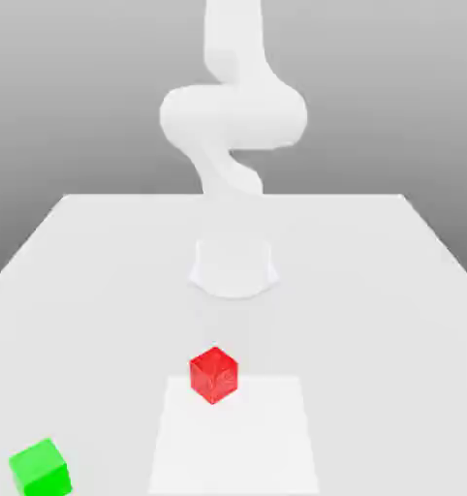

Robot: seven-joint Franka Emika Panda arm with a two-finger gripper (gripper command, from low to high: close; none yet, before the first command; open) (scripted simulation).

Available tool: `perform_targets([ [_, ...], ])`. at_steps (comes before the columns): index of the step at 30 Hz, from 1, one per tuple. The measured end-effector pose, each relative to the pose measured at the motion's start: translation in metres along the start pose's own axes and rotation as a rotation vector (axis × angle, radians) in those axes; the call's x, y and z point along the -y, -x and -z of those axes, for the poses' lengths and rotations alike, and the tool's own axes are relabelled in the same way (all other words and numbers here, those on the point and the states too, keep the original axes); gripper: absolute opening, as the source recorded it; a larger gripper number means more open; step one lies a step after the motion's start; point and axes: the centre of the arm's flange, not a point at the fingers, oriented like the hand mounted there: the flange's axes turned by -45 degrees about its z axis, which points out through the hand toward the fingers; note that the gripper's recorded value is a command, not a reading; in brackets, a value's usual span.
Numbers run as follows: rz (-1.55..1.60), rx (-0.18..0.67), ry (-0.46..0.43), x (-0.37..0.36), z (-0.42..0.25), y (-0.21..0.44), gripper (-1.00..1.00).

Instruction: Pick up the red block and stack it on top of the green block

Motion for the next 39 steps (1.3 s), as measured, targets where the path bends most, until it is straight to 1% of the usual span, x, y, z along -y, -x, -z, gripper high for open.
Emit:
perform_targets([
  [4, -0.155, 0.145, 0.027, -0.013, -0.096, 0.040, 0.00],
  [9, -0.342, 0.322, 0.094, -0.027, -0.195, 0.117, 0.00],
  [12, -0.458, 0.430, 0.155, -0.036, -0.242, 0.177, 0.00],
  [16, -0.620, 0.580, 0.266, -0.048, -0.291, 0.276, 0.00],
  [18, -0.681, 0.636, 0.311, -0.054, -0.316, 0.321, 0.00],
  [20, -0.702, 0.654, 0.326, -0.057, -0.332, 0.344, 0.00],
  [23, -0.708, 0.660, 0.330, -0.058, -0.351, 0.364, 0.00],
  [24, -0.709, 0.661, 0.330, -0.058, -0.355, 0.370, -1.00],
  [31, -0.708, 0.659, 0.330, -0.058, -0.356, 0.371, -1.00],
  [39, -0.711, 0.659, 0.333, -0.055, -0.313, 0.332, -1.00],
])
